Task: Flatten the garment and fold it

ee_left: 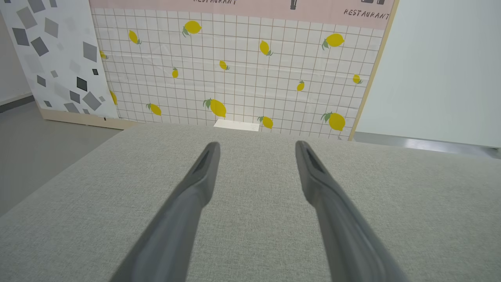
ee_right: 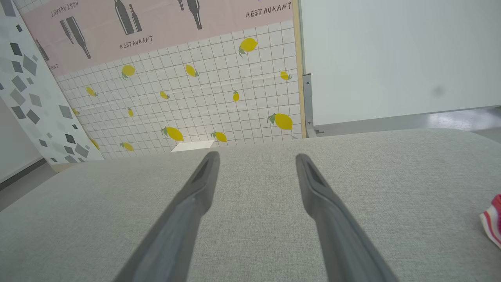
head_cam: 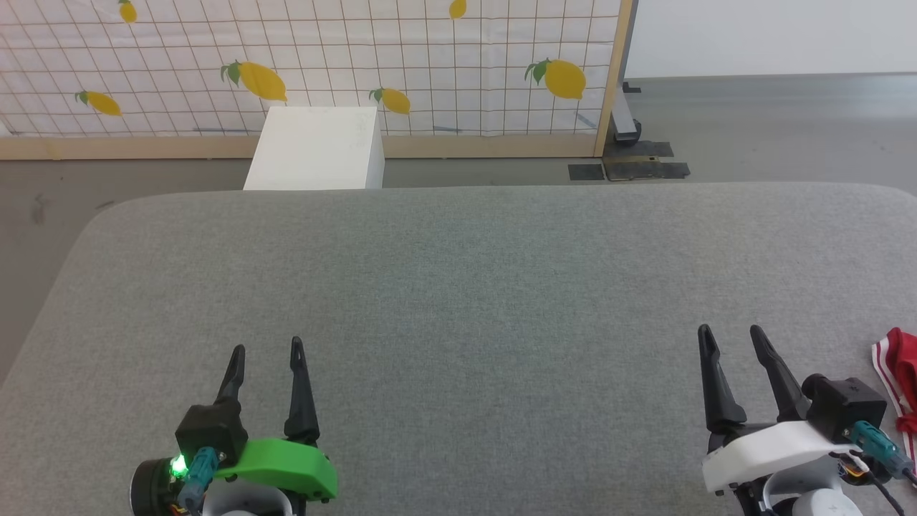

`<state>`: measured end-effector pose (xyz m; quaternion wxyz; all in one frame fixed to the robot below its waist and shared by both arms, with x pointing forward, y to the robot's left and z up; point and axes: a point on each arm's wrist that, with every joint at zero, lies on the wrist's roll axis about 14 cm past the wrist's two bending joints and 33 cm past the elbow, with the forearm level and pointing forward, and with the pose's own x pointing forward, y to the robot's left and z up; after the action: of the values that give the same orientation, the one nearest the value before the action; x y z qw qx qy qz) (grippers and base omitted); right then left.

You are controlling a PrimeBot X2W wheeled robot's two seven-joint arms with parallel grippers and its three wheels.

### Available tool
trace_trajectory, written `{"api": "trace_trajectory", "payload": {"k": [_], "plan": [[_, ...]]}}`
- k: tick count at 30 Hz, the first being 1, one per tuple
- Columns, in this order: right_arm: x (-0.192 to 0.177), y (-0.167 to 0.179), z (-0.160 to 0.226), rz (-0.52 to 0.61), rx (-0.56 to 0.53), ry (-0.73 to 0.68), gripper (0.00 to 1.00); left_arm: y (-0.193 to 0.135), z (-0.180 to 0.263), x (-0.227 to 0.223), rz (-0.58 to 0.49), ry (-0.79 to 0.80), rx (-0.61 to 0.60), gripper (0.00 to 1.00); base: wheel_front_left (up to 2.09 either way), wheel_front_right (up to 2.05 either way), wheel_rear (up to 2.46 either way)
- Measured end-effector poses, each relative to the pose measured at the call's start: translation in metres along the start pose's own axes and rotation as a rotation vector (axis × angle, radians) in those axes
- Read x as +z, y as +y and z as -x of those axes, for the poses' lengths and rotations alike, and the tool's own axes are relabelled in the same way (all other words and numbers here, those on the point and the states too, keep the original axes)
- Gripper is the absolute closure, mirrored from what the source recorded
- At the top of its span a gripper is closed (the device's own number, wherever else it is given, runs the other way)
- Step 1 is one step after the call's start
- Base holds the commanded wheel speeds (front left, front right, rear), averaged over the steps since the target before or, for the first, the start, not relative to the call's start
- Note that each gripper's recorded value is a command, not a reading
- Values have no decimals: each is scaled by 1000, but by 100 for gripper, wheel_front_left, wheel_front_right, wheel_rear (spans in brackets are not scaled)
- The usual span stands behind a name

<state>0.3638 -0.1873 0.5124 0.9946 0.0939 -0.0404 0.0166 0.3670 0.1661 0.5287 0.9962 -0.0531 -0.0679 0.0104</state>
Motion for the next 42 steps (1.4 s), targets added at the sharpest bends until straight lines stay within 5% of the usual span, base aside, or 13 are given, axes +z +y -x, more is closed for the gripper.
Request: {"api": "trace_trajectory", "payload": {"k": [11,12,42], "plan": [[0,-3,1,-18,-12,4,0,-5,0,0,5,1,-14,0,0,0,0],[0,-3,1,-19,-12,5,100,-5,0,-1,5,2,-15,100,0,0,0],[2,4,-3,23,15,22,100,-2,-1,-2,-25,32,-19,100,0,0,0]]}}
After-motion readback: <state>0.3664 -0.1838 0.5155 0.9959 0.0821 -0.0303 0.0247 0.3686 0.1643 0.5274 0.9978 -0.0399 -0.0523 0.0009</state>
